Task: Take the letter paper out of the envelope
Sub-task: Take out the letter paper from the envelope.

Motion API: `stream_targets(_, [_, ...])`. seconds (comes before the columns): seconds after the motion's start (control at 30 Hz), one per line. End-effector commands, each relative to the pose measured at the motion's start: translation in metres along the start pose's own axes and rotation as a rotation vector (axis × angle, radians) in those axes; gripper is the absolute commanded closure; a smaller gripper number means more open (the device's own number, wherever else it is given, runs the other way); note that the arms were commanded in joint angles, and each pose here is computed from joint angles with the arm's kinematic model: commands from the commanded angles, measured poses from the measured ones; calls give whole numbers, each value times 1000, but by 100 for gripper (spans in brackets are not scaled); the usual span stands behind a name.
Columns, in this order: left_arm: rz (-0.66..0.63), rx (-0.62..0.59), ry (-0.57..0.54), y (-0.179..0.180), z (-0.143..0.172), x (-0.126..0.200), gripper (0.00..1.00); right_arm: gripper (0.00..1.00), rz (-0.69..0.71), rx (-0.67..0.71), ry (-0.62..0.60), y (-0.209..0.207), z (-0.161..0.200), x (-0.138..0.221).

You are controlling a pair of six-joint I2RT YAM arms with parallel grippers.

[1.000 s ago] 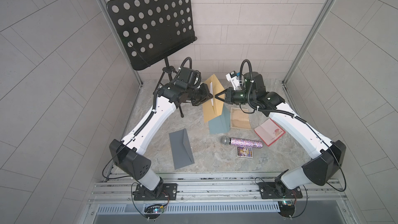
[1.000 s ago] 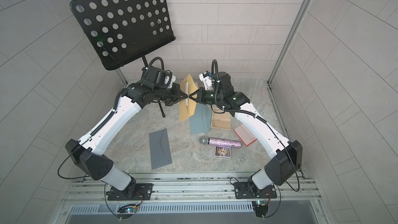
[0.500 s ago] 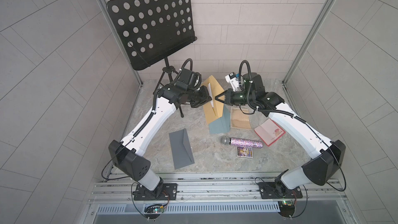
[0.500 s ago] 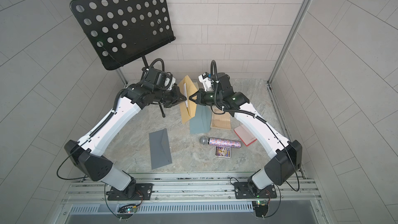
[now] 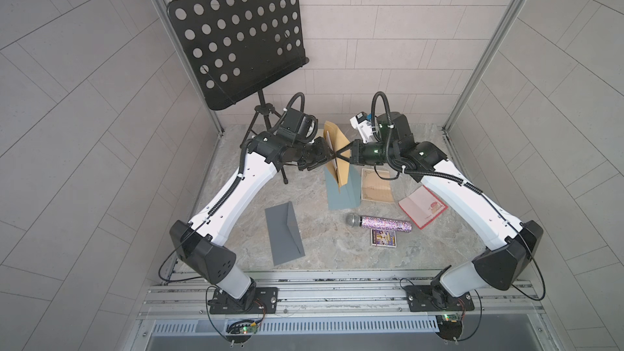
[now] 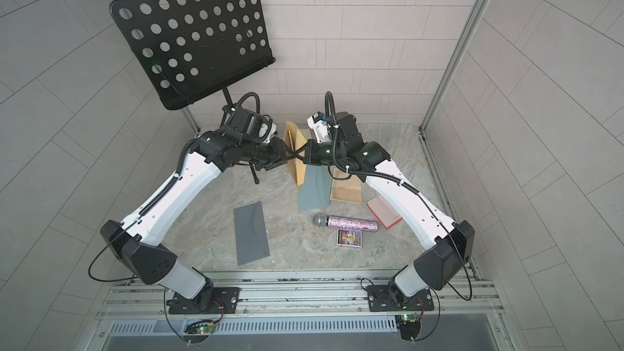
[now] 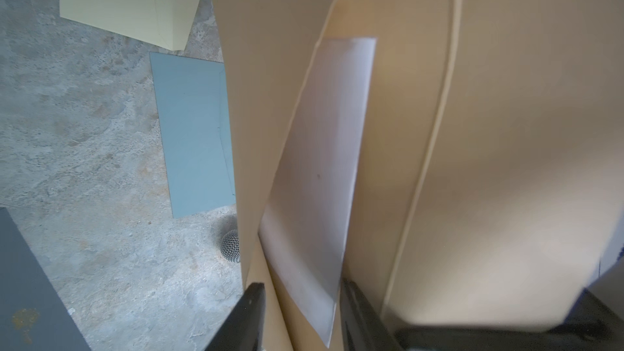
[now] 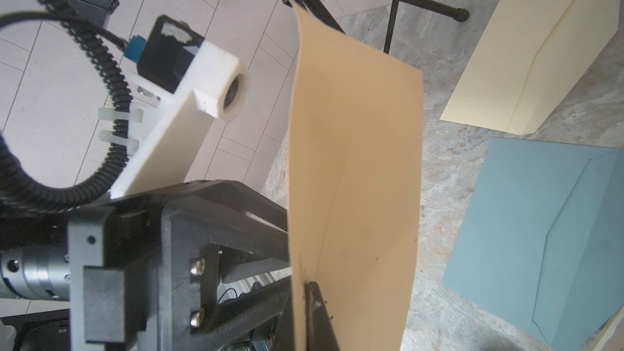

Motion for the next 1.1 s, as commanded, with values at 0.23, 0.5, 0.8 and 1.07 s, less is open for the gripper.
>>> stream_targets(0.23, [-89, -4, -29, 13, 0, 4, 40, 100, -35, 28, -17, 14, 2, 8])
stream_targets(0.5, [-135, -7, 14, 21, 5, -4, 50, 100, -33, 49, -13, 21, 6, 9])
stream_targets(0.8, [-198, -21, 41, 27, 8, -5, 73, 100, 34, 126, 2, 27, 14, 12])
stream_targets(1.07, [-205, -22, 46, 28, 10, -4, 89, 100, 42, 145, 3, 32, 17, 12])
Point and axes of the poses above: each gripper's point midway between its finger pads, its own x axis back along the fingers, its own y axis along the line the jaws close on, z = x × y, the point moved 7 cm from there along x, back along the fingers, and after that the axes turned 6 degrees about -x, right-handed, at the moved point
